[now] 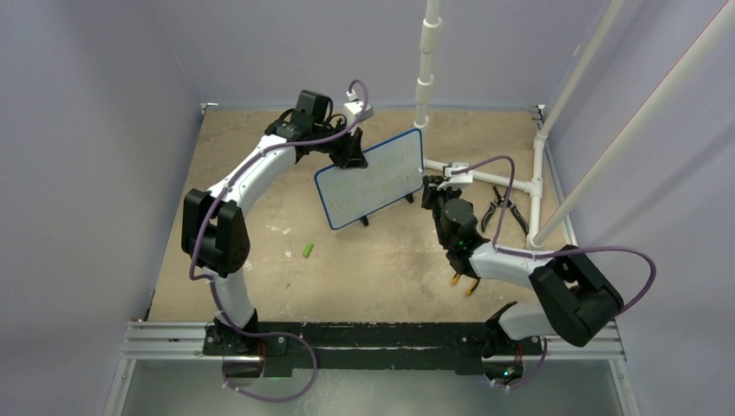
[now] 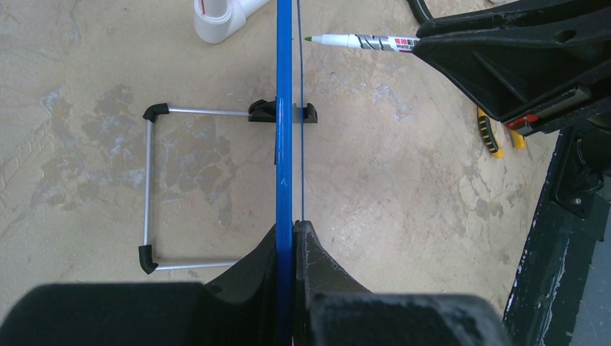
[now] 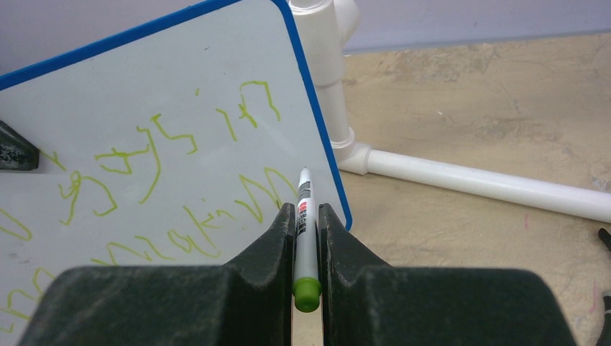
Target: Write a sentence on the whiteboard
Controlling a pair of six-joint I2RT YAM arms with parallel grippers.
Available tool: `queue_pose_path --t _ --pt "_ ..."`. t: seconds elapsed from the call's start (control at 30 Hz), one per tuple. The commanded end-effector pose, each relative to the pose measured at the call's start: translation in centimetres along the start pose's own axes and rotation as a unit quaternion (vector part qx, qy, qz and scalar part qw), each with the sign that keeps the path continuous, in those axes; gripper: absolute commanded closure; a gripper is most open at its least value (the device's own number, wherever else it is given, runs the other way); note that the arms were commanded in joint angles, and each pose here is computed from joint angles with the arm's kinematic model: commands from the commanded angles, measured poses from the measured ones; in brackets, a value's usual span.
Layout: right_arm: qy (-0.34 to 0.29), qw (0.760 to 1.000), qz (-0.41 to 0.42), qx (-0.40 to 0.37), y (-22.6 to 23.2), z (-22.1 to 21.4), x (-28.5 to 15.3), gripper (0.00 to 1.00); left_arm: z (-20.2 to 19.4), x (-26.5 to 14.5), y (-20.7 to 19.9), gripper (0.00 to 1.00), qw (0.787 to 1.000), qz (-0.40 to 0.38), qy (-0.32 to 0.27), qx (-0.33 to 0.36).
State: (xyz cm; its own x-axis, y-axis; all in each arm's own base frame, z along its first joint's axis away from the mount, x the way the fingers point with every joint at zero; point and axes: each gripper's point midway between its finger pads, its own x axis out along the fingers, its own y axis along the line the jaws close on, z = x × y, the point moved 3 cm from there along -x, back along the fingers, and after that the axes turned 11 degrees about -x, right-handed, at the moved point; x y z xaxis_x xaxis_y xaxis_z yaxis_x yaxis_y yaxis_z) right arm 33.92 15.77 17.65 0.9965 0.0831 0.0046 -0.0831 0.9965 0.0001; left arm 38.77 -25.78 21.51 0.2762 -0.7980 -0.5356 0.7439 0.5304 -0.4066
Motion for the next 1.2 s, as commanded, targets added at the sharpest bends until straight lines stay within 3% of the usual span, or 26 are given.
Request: queue_pose_path --t 0.0,0.37,0.73,1.17 --pt "-0.039 0.999 -0.005 0.014 0.0 2.5 1.2 1.00 -0.3 -0.3 0.5 1.00 1.000 0.010 0.001 0.024" --pt "-0.038 0.998 0.054 -0.002 1.6 2.2 1.2 1.00 -0.3 -0.3 0.6 1.00 1.000 0.012 0.000 0.023" --pt "0.018 0.999 0.037 0.003 1.1 -0.7 0.7 1.00 -0.1 -0.5 0.5 1.00 1.000 0.013 -0.003 0.023" --pt "-0.018 1.000 0.003 -0.009 0.5 1.8 2.0 1.00 -0.2 -0.4 0.5 1.00 1.000 0.012 -0.002 0.022"
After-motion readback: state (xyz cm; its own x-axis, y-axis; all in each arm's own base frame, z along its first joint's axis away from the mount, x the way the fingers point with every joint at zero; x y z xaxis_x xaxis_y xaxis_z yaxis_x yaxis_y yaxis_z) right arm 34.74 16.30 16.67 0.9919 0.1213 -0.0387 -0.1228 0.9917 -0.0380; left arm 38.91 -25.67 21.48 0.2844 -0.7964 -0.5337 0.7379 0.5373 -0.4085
